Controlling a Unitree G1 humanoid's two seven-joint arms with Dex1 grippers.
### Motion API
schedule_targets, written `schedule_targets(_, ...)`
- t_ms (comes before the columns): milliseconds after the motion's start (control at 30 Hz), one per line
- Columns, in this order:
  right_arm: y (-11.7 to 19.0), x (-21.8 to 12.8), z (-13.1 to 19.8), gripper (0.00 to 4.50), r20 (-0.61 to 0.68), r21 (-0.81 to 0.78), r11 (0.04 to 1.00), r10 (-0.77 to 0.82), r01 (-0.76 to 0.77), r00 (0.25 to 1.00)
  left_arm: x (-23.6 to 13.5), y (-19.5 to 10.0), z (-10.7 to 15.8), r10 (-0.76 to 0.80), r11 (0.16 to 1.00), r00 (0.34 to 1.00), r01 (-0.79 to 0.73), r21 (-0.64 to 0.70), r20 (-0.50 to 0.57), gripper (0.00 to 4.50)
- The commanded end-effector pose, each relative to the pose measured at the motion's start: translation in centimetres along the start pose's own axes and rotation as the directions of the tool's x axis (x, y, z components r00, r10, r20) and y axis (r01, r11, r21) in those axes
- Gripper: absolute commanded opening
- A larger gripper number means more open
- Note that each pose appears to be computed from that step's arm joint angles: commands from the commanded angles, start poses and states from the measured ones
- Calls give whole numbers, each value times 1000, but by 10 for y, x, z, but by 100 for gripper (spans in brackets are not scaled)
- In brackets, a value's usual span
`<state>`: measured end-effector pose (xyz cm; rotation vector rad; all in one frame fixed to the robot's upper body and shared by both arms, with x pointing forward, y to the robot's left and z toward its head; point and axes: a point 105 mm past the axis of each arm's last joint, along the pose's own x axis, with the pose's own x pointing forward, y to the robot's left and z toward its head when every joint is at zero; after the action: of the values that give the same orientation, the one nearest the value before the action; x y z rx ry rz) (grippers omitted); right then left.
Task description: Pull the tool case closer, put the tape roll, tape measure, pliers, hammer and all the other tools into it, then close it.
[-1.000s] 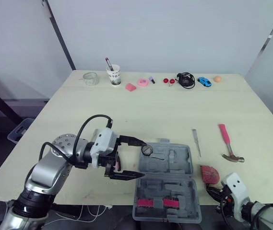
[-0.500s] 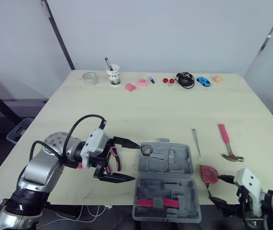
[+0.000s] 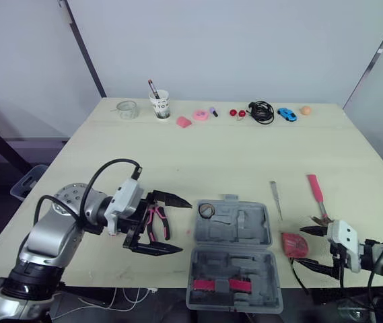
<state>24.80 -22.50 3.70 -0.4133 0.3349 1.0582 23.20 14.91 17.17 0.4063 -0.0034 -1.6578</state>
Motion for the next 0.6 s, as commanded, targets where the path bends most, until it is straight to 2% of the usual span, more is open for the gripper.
schedule_targets(33, -4, 7, -4, 444, -18, -61, 998, 21, -22, 1000, -6, -6, 11, -22, 999, 1000, 22, 38, 2, 450)
schedule_targets(300, -6, 18, -6, 444, -65, -81, 993, 84, -89, 994, -6, -10, 10, -8, 1000, 1000, 8, 29, 4, 450)
schedule_targets(600, -6, 20, 2, 444, -178, -124, 976, 157, -180, 972, -4, -11, 8, 1, 1000, 1000, -1, 26, 9, 450)
